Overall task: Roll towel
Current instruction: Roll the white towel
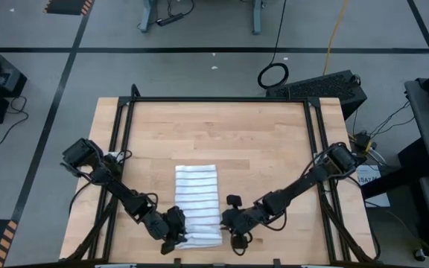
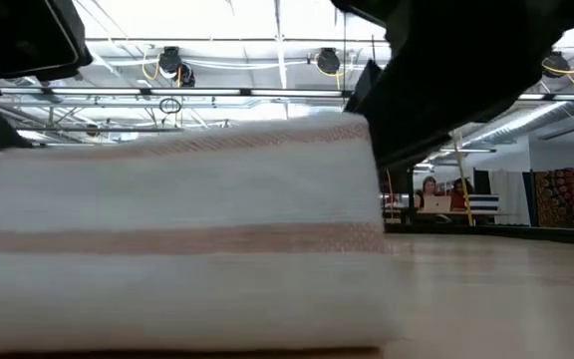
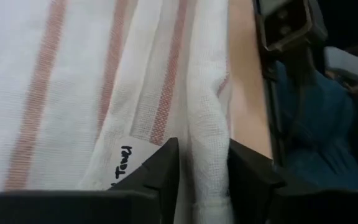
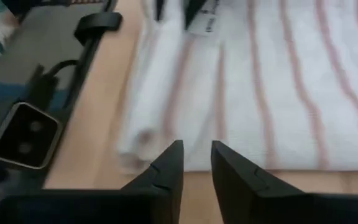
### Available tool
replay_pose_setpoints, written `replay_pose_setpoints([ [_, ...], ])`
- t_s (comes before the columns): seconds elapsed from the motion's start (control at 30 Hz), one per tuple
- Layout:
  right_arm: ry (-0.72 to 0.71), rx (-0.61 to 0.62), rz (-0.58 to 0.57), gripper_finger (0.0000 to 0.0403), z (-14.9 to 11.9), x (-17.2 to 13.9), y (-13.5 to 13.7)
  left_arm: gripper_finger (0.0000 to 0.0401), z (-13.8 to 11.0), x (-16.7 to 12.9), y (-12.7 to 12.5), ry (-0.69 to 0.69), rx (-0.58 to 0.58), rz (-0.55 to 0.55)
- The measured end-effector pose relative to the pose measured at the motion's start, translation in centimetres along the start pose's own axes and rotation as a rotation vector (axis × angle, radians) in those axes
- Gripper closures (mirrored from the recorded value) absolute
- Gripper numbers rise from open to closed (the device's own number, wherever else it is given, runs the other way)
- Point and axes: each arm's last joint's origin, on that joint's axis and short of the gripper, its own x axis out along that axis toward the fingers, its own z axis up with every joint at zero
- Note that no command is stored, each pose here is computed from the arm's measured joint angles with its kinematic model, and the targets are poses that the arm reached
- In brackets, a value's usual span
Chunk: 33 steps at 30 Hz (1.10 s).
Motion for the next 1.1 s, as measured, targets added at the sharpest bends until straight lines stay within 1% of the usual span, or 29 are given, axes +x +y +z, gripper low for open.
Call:
replay_pose_setpoints([
  [0.13,0.047,-0.034,-0.031,0.0349,-0.3,0.0,-0.6,0.0274,-0.1,-0.2,-0.3,0.045,-0.006,-0.046],
  [0.2,0.064,-0.038,-0.041,0.0357,-0.4,0.1,-0.8,0.0274,-0.2,-0.2,-0.4,0.048,-0.003,-0.049],
  [0.27,0.051,-0.051,-0.035,0.0366,-0.3,0.0,-0.7,0.0274,-0.3,-0.2,-0.4,0.049,0.004,-0.049],
  [0.4,-0.055,-0.086,0.024,0.0384,0.6,-0.3,0.5,0.0274,-0.3,-0.2,-0.4,0.047,0.005,-0.048],
  [0.5,-0.166,-0.121,0.087,0.0398,1.3,-0.6,1.8,0.0273,-0.2,-0.2,-0.3,0.037,0.008,-0.036],
  [0.6,-0.268,-0.158,0.138,0.0401,1.6,-0.4,2.7,0.0273,-0.2,-0.2,0.0,0.028,0.014,0.009],
  [0.67,-0.304,-0.164,0.148,0.0401,1.4,0.3,2.8,0.0273,-0.3,-0.3,0.3,0.035,0.014,0.049],
  [0.8,-0.302,-0.138,0.126,0.0402,0.4,2.4,1.8,0.0273,-0.5,-0.3,0.6,0.043,0.018,0.096],
  [0.9,-0.297,-0.114,0.101,0.0402,-0.3,3.9,0.5,0.0273,-0.3,-0.3,0.8,0.021,0.028,0.13],
  [1.1,-0.257,-0.059,0.044,0.0402,-1.0,5.7,-2.0,0.0273,-0.1,-1.1,1.4,0.039,0.025,0.204],
])
